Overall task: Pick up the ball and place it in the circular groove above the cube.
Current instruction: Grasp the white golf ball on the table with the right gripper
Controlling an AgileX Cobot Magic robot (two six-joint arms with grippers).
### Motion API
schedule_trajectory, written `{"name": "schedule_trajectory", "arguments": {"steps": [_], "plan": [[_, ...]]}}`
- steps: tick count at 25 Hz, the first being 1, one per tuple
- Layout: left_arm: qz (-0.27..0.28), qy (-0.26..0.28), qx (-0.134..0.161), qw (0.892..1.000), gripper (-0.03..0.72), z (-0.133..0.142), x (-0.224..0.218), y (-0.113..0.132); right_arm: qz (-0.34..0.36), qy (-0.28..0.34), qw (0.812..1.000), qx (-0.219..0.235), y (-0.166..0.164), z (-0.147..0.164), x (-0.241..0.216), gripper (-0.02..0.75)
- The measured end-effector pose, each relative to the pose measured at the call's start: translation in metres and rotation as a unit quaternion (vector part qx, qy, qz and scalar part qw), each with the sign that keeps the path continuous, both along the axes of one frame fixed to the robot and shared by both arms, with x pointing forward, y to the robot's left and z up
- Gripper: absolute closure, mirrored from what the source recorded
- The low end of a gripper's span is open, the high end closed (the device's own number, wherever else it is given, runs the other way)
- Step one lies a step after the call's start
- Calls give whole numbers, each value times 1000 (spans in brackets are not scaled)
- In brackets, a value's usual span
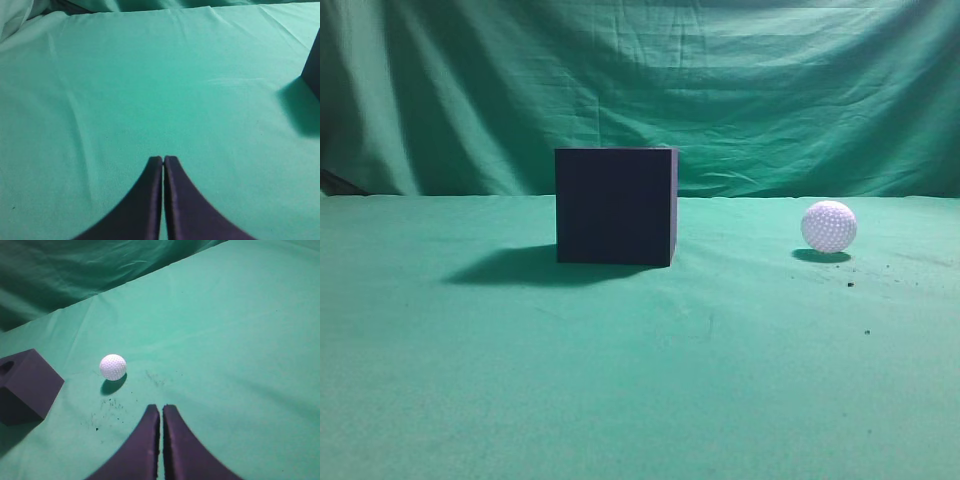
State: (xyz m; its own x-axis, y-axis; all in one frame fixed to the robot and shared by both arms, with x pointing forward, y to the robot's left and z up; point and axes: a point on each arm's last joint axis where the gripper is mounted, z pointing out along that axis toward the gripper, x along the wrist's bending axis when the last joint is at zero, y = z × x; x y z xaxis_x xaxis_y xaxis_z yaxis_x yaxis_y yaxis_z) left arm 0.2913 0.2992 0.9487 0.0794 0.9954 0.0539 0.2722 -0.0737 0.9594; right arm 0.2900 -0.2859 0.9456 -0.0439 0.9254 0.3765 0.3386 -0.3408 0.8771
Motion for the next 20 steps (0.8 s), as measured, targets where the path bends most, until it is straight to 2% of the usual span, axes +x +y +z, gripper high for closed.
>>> {"name": "schedule_trajectory", "arguments": {"steps": [20], "plan": [[0,0,0,1000,688,0,0,0,0,-2,1000,-1,0,0,0,738]]}}
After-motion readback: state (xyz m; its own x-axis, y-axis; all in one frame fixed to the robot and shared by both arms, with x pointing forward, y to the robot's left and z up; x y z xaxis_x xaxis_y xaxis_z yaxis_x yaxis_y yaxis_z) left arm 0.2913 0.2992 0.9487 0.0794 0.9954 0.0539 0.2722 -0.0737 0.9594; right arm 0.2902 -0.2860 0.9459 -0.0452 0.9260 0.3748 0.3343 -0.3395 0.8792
